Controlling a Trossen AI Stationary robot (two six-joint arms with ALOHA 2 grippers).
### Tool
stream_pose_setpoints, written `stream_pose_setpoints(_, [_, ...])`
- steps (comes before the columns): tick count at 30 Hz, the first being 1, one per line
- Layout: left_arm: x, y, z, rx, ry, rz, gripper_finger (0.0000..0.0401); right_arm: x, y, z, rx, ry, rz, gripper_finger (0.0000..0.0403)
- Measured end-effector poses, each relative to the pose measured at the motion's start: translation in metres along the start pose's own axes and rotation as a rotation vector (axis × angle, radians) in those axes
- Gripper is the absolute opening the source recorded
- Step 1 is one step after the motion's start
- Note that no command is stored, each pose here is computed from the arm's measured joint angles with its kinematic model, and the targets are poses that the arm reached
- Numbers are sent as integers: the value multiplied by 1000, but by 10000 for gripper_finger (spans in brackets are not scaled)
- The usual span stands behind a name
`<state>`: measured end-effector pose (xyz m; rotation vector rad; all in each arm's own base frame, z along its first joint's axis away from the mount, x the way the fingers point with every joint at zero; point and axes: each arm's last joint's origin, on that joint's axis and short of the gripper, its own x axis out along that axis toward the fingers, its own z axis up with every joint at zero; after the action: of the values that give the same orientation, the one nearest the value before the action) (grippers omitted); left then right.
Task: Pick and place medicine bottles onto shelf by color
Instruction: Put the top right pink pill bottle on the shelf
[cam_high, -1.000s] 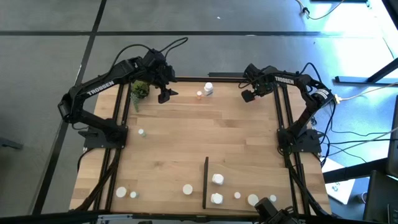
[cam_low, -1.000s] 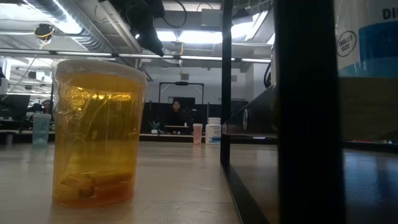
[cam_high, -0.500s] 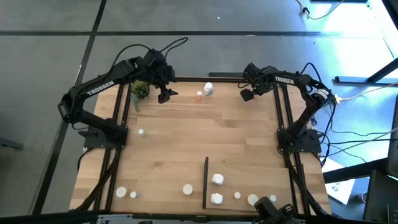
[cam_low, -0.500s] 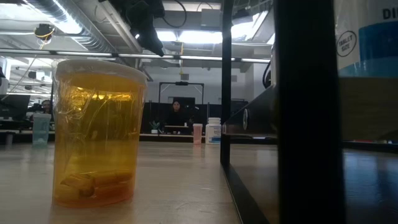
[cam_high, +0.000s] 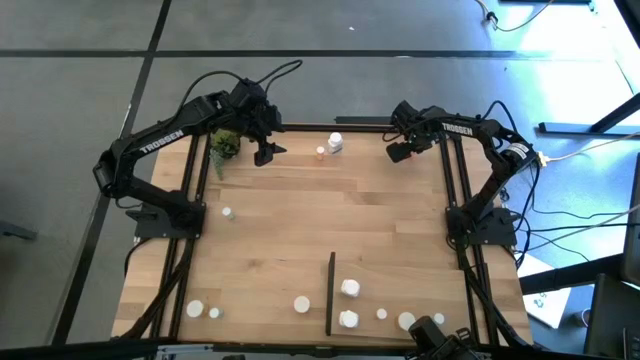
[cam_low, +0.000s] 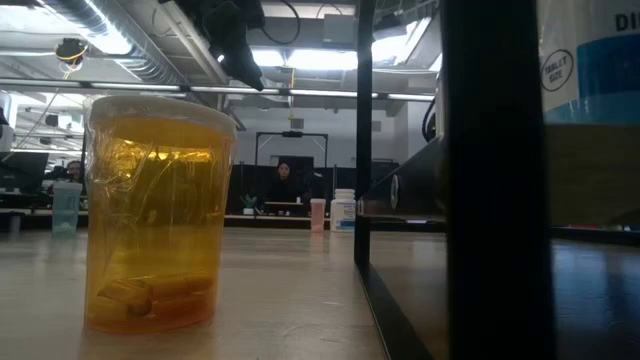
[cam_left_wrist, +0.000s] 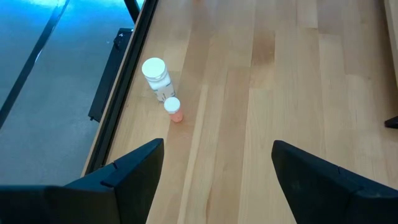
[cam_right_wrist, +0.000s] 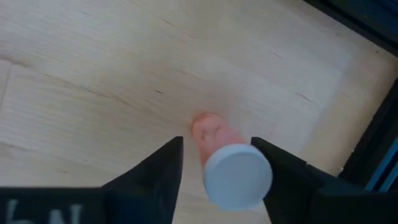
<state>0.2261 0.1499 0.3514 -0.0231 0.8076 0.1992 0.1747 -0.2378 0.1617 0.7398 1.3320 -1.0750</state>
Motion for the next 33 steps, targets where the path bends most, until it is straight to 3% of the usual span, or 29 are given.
stream_pose_setpoints(10, [0,0,0,0,0,0,292,0,0,0,-24,0,0,119])
stream_pose_setpoints(16, [0,0,0,0,0,0,292,0,0,0,-58,3,1,112])
stream_pose_setpoints(20, [0,0,0,0,0,0,292,-6,1,-2,-75,1,67,112])
stream_pose_setpoints(27, [0,0,0,0,0,0,292,-40,4,-18,-141,-23,130,112])
stream_pose_setpoints(33, [0,0,0,1,0,-1,292,-88,10,-50,-225,-93,184,112])
